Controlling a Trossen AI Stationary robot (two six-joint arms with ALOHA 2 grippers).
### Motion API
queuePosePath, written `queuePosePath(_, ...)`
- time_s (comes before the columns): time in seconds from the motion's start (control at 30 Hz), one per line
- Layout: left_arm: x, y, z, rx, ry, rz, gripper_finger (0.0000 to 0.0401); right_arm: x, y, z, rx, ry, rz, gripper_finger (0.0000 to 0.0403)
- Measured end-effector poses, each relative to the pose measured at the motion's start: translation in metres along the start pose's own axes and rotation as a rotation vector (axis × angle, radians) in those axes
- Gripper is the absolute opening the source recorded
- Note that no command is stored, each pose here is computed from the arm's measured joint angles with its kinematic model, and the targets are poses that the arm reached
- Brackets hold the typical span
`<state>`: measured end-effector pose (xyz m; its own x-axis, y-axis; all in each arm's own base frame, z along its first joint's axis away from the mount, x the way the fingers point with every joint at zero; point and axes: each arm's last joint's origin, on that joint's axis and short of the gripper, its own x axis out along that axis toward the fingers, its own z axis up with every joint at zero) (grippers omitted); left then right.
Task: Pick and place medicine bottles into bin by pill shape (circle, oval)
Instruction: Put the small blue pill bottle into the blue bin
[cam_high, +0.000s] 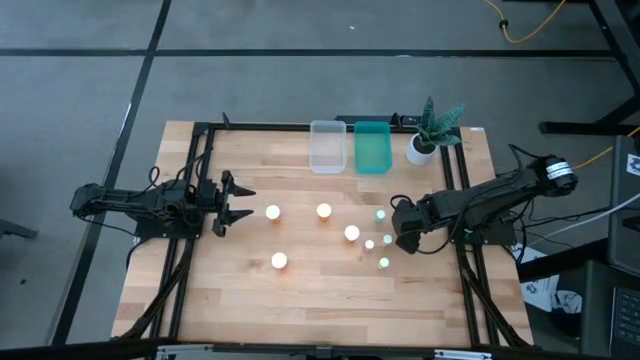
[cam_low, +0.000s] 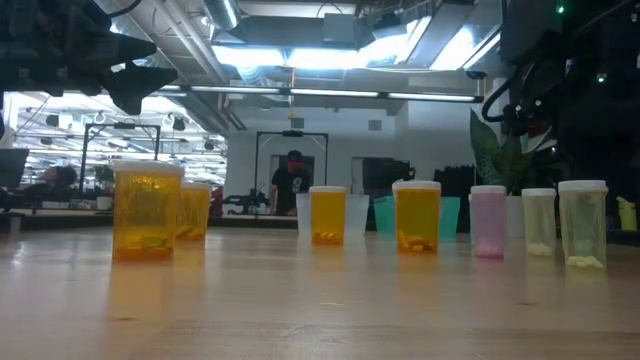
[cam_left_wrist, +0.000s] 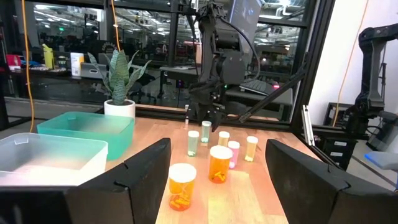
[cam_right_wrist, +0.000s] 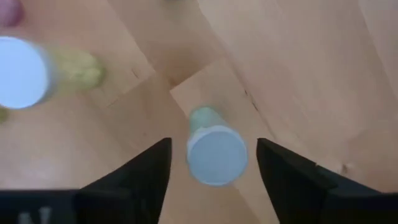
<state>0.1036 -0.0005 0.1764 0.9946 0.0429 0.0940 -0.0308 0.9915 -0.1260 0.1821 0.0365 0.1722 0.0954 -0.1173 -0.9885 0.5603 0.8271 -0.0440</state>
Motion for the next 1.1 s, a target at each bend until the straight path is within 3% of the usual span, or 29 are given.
queuePosePath(0.33,0.0,0.0,0.0,0.0,0.0,0.0,0.0254,-0.009,0.001,0.008,-0.043,-0.059,-0.056,0.0111)
queuePosePath(0.53,0.0,0.0,0.0,0.0,0.0,0.0,0.0254,-0.04,-0.007,0.039,-0.129,-0.14,-0.089,0.0111)
queuePosePath(0.73,0.0,0.0,0.0,0.0,0.0,0.0,0.0254,-0.084,-0.032,0.086,-0.172,-0.323,-0.172,0.0111)
queuePosePath(0.93,0.0,0.0,0.0,0.0,0.0,0.0,0.0254,-0.116,-0.074,0.133,-0.076,-0.552,-0.244,0.0111)
queuePosePath(1.1,0.0,0.0,0.0,0.0,0.0,0.0,0.0254,-0.11,-0.115,0.168,-0.006,-0.551,-0.24,0.0111)
